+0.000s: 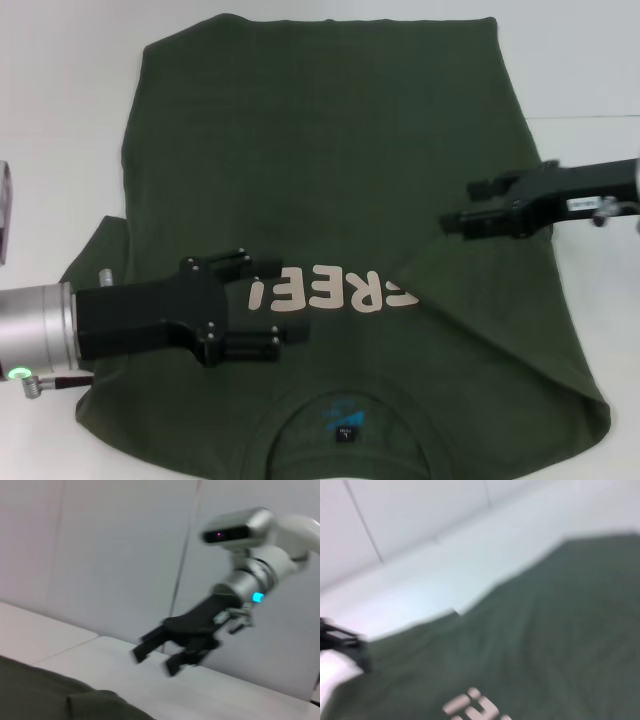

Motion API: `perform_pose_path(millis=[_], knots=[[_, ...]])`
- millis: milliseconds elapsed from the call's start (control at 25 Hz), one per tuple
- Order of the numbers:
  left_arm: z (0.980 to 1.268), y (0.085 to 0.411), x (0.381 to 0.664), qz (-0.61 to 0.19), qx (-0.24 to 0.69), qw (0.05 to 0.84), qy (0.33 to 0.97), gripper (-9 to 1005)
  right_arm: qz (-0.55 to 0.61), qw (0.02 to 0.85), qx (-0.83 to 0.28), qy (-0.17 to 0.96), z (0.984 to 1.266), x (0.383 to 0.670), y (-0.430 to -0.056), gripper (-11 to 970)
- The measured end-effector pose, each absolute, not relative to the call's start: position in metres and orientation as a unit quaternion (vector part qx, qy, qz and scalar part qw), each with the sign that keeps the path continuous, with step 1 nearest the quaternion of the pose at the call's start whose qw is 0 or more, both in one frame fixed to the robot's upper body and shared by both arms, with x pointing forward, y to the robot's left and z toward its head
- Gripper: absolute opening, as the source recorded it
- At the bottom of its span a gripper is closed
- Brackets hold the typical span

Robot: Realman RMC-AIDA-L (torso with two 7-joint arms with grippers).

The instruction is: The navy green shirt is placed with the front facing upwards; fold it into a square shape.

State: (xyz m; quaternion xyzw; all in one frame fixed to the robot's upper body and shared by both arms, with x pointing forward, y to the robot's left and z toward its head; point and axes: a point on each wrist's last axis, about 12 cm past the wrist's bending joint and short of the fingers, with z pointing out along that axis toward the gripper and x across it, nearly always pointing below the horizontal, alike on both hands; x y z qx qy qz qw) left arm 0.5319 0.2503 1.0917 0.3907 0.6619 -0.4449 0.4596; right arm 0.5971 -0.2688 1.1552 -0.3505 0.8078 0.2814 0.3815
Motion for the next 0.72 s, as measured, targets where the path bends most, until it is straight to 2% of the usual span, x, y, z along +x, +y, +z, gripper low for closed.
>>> perform_pose_path(millis=[240,360,480,720], knots=[[1.093,0.260,0.534,-0.445,0.351,0.469,0.677,879,0.315,0.432,-0.413,0.737,1.144,0.560,-0.290,765],[1.094,0.267,0.534,-0.447,0.328,0.468,0.688,879,0.334,0.444,-0.445,0.703,1.134,0.539,-0.293,876],[1.095,0.278,0.536,-0.442,0.297,0.463,0.709,879,0.368,0.459,-0.468,0.660,1.124,0.520,-0.291,944],[1.100,0.310,0.534,-0.407,0.217,0.448,0.766,878,0.386,0.465,-0.499,0.621,1.110,0.503,-0.289,945]])
